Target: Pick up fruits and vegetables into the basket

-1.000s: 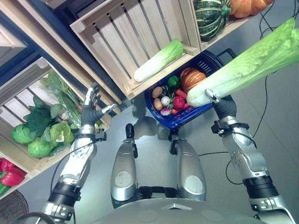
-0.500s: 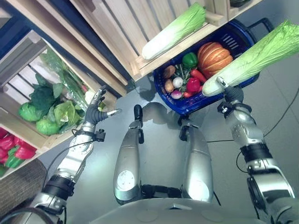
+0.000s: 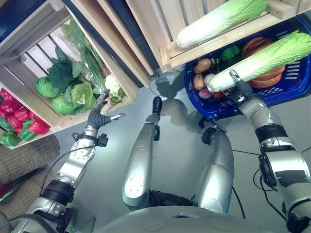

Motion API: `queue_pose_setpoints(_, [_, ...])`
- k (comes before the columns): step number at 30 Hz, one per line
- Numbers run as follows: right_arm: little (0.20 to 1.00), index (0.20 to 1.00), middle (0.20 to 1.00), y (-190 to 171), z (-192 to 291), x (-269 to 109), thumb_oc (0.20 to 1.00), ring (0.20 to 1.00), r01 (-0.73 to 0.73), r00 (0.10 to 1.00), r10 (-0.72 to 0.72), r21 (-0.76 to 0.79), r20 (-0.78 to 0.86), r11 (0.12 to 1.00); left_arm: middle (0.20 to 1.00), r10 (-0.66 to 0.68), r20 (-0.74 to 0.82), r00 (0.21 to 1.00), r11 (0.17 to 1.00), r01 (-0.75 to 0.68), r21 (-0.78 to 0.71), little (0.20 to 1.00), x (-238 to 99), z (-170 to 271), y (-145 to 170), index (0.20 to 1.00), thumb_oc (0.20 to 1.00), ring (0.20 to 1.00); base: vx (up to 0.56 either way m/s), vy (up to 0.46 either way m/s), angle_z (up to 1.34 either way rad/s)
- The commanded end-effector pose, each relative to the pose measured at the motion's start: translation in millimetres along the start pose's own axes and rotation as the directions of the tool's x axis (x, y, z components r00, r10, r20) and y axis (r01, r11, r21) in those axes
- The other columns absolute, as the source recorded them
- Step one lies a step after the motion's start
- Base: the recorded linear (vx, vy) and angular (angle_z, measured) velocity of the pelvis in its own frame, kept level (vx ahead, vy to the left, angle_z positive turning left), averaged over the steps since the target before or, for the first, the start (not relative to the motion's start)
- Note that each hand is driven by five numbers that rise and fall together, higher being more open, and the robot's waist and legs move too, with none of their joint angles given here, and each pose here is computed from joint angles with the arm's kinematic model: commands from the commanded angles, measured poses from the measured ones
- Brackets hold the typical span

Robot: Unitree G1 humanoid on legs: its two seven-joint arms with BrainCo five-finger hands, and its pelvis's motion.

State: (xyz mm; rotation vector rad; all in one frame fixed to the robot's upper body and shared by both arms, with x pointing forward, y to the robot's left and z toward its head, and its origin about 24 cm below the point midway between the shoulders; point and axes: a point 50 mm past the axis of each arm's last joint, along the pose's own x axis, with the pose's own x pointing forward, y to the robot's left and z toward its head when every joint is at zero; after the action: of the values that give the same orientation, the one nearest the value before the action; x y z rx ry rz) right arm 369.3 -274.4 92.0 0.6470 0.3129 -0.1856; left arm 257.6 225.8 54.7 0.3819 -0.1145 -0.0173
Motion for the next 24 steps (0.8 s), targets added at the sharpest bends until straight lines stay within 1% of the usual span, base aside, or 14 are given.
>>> queue_pose_setpoints(1, [0.2,0.2,0.2,-26,19,-11,0.2,0.2,0.005,1.0,-0.005,0.037,0.003,0.999,1.0,-0.043,0.044,0.998,0.998,0.045,-0.041,1.0,-11,1,-19,1.0,1.0,1.0,0.0,0.054,0.05])
queue_pose_setpoints(5, [0.2,0.2,0.2,-30,24,-12,0.2,0.2,0.022,1.0,-0.021,0.106,-0.016,0.994,1.0,-0.048,0.058,0.997,0.997,0.051,-0.054,1.0,-10,3,-19,1.0,1.0,1.0,-0.01,0.043,0.03])
queue_pose_setpoints(8, [0.2,0.2,0.2,-36,25,-13,0.2,0.2,0.079,0.997,-0.074,0.191,-0.034,0.978,1.0,-0.042,0.075,0.996,0.997,0.047,-0.062,1.0,-11,5,-19,1.0,1.0,1.0,0.0,0.0,0.0])
queue_pose_setpoints(11, [0.2,0.2,0.2,-43,30,-14,0.2,0.2,0.142,0.99,-0.141,0.3,-0.025,0.943,1.0,-0.041,0.098,0.994,0.996,0.049,-0.08,1.0,-11,8,-23,1.0,1.0,1.0,-0.01,0.039,0.0])
queue_pose_setpoints(16, [0.2,0.2,0.2,-50,33,-17,0.2,0.2,0.159,0.985,-0.172,0.408,-0.004,0.899,1.0,-0.034,0.137,0.99,0.995,0.047,-0.092,1.0,-10,16,-24,1.0,1.0,1.0,0.0,0.015,0.0])
queue_pose_setpoints(18, [0.2,0.2,0.2,-54,30,-18,0.2,0.2,0.167,0.984,-0.18,0.422,-0.01,0.891,1.0,-0.031,0.155,0.987,0.994,0.046,-0.095,1.0,-9,19,-23,1.0,1.0,1.0,0.0,0.0,0.0])
queue_pose_setpoints(19, [0.235,0.235,0.235,-56,29,-18,0.235,0.235,0.187,0.98,-0.2,0.417,-0.014,0.889,1.0,-0.029,0.161,0.986,0.995,0.045,-0.093,1.0,-9,20,-23,1.0,1.0,1.0,0.0,0.0,0.0])
queue_pose_setpoints(20, [0.598,0.598,0.598,-57,29,-18,0.598,0.598,0.199,0.977,-0.212,0.415,-0.015,0.888,1.0,-0.027,0.164,0.986,0.995,0.043,-0.093,1.0,-8,21,-23,1.0,1.0,1.0,-0.02,-0.031,-0.01])
queue_pose_setpoints(21, [1.0,1.0,1.0,-59,27,-18,1.0,1.0,0.228,0.97,-0.242,0.415,-0.02,0.881,1.0,-0.02,0.174,0.985,0.995,0.037,-0.096,1.0,-8,22,-23,1.0,1.0,1.0,-0.03,-0.03,-0.01])
queue_pose_setpoints(24, [1.0,1.0,1.0,-66,25,-19,1.0,1.0,0.267,0.958,-0.288,0.404,-0.009,0.875,1.0,-0.011,0.209,0.978,0.994,0.033,-0.1,1.0,-7,28,-21,1.0,1.0,1.0,-0.01,-0.013,0.0])
